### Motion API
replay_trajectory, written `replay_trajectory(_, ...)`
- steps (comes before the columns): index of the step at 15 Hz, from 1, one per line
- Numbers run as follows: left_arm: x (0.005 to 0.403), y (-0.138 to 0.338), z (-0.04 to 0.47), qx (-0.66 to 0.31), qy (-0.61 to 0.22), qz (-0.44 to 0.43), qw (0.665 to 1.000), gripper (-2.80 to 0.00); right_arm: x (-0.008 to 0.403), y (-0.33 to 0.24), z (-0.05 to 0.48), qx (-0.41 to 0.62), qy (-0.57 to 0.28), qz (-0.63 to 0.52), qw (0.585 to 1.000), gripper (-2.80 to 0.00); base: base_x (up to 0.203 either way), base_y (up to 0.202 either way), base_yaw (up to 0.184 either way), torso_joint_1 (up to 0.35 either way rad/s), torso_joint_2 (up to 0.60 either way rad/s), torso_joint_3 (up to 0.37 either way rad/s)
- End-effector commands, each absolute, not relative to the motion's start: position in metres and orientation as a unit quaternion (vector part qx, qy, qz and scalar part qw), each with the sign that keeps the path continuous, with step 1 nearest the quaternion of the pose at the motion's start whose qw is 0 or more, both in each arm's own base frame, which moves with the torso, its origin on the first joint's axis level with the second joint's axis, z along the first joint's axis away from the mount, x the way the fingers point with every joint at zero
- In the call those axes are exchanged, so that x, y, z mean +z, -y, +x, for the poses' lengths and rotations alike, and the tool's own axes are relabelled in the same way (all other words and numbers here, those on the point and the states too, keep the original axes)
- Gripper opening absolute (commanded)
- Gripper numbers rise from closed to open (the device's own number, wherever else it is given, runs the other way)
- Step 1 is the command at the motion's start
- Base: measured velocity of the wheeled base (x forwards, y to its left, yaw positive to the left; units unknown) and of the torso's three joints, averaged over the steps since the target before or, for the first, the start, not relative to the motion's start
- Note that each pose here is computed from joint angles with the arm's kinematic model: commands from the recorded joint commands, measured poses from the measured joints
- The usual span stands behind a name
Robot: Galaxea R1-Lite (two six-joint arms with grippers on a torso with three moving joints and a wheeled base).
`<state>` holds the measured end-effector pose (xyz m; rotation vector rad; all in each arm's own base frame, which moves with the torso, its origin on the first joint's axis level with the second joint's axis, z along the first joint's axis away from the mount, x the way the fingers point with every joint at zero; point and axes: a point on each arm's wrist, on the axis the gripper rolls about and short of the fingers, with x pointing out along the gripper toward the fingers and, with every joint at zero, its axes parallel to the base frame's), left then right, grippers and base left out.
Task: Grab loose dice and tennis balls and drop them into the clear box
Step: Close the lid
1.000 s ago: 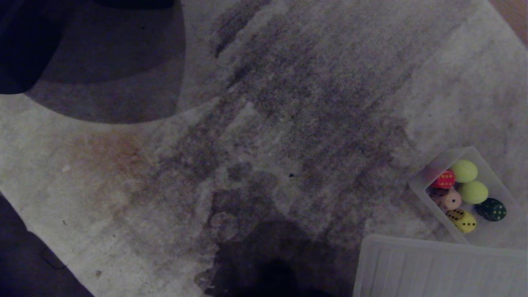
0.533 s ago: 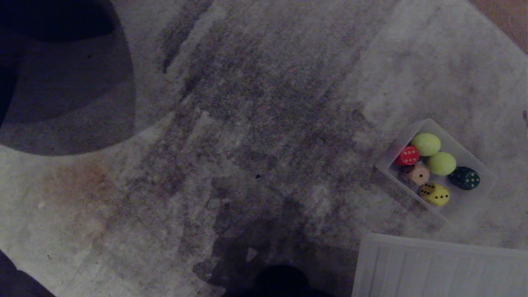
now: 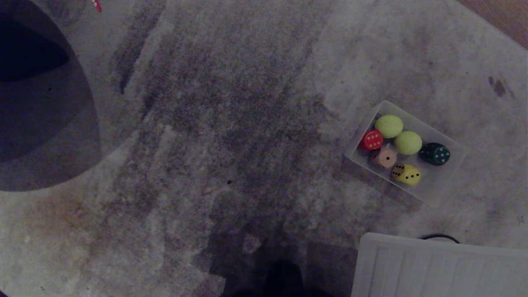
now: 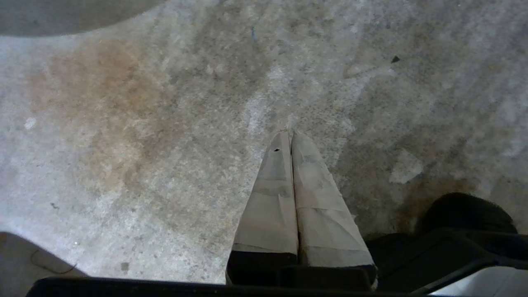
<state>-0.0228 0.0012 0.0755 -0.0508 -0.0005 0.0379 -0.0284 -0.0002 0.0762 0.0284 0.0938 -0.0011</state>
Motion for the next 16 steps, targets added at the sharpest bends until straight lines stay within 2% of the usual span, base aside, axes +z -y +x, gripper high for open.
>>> replay_trajectory(1, 0.0751, -0.0011, -0.0226, 0.019, -0.001, -0.026, 0.999, -2.8, 0.0762, 0.0002, -0.0282, 0.0, -0.048, 0.015, 0.999, -2.8, 0.0, 0.0, 0.0, 0.0, 0.0, 0.0)
replay_trajectory(16, 0.0751, -0.0012, -0.0226, 0.02, -0.001, -0.028, 0.999, -2.8, 0.0762, 0.0002, -0.0282, 0.0, -0.048, 0.01, 0.999, -2.8, 0.0, 0.0, 0.0, 0.0, 0.0, 0.0)
